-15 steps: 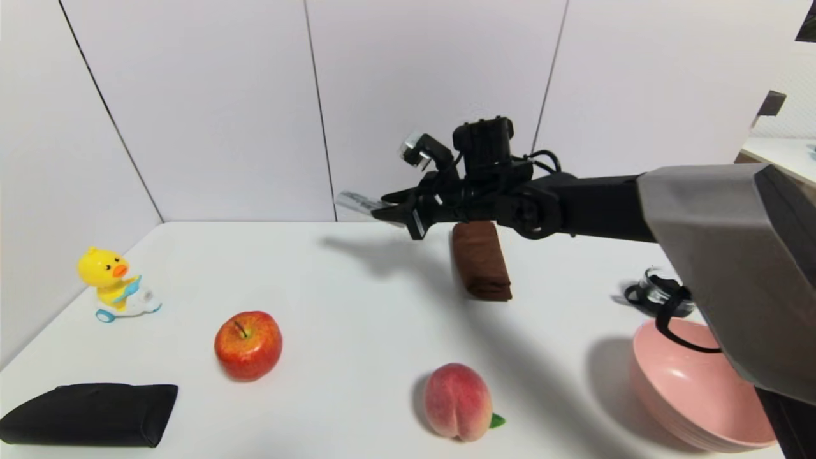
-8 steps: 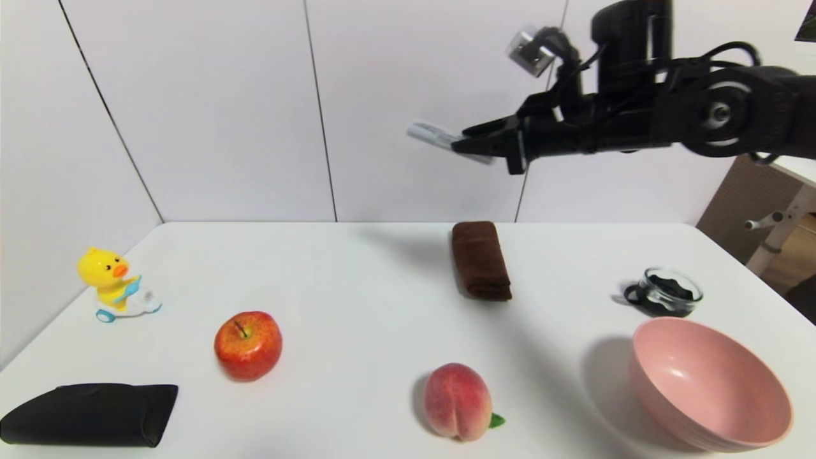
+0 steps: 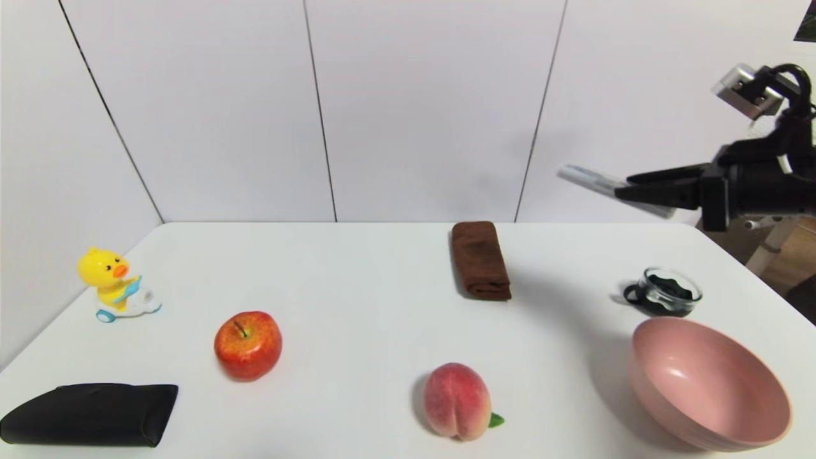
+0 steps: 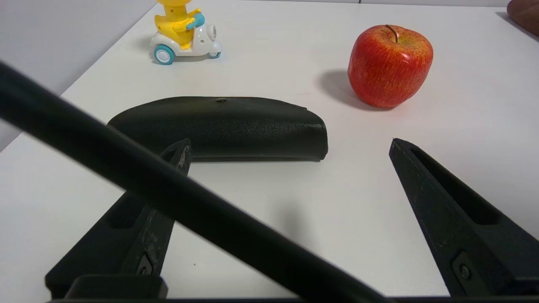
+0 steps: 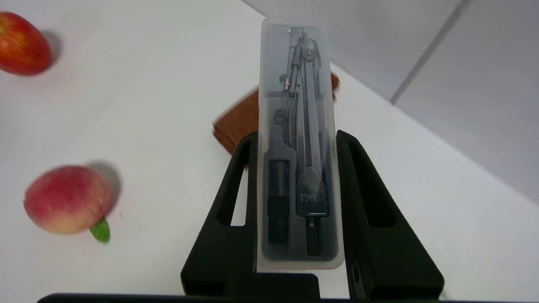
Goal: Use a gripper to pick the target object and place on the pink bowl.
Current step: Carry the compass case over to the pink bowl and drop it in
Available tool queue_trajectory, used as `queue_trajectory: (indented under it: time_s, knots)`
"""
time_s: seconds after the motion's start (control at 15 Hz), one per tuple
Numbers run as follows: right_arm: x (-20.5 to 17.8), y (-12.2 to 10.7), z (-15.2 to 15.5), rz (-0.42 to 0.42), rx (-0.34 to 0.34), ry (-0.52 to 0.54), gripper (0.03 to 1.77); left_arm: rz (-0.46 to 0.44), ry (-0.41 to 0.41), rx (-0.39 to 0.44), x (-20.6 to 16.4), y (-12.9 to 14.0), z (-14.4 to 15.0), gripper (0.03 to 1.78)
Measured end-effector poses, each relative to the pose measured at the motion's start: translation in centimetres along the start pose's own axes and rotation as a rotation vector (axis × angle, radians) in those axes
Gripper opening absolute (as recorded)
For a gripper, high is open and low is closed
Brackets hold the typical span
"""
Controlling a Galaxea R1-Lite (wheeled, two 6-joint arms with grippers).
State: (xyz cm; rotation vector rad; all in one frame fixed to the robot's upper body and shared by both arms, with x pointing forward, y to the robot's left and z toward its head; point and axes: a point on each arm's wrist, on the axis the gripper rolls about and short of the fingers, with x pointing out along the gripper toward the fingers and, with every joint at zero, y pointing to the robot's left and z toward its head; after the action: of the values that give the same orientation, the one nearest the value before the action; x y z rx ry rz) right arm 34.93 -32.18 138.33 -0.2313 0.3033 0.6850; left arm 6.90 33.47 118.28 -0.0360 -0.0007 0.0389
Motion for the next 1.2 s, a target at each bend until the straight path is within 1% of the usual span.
queue_trajectory:
  time_s: [0.27,0.47,0.67,0.87,1.2]
  knots:
    - [-2.3,0.9,-5.7,-0.067,0.076,0.053,0.55,0.0,0.0,-0.001,0.0,0.0,0.0,1.69]
    - [-2.9,1.7,-9.6,-0.101,0.11,0.059,0.55,0.0,0.0,0.0,0.0,0.0,0.0,1.69]
    - [-3.4,2.5,-12.7,-0.142,0.128,0.052,0.55,0.0,0.0,0.0,0.0,0.0,0.0,1.69]
    - [-4.4,2.8,-14.0,-0.137,0.158,0.022,0.55,0.0,0.0,0.0,0.0,0.0,0.0,1.69]
    - [-5.9,4.0,-14.7,-0.181,0.189,0.007,0.55,0.001,0.0,0.0,0.0,0.0,0.0,1.69]
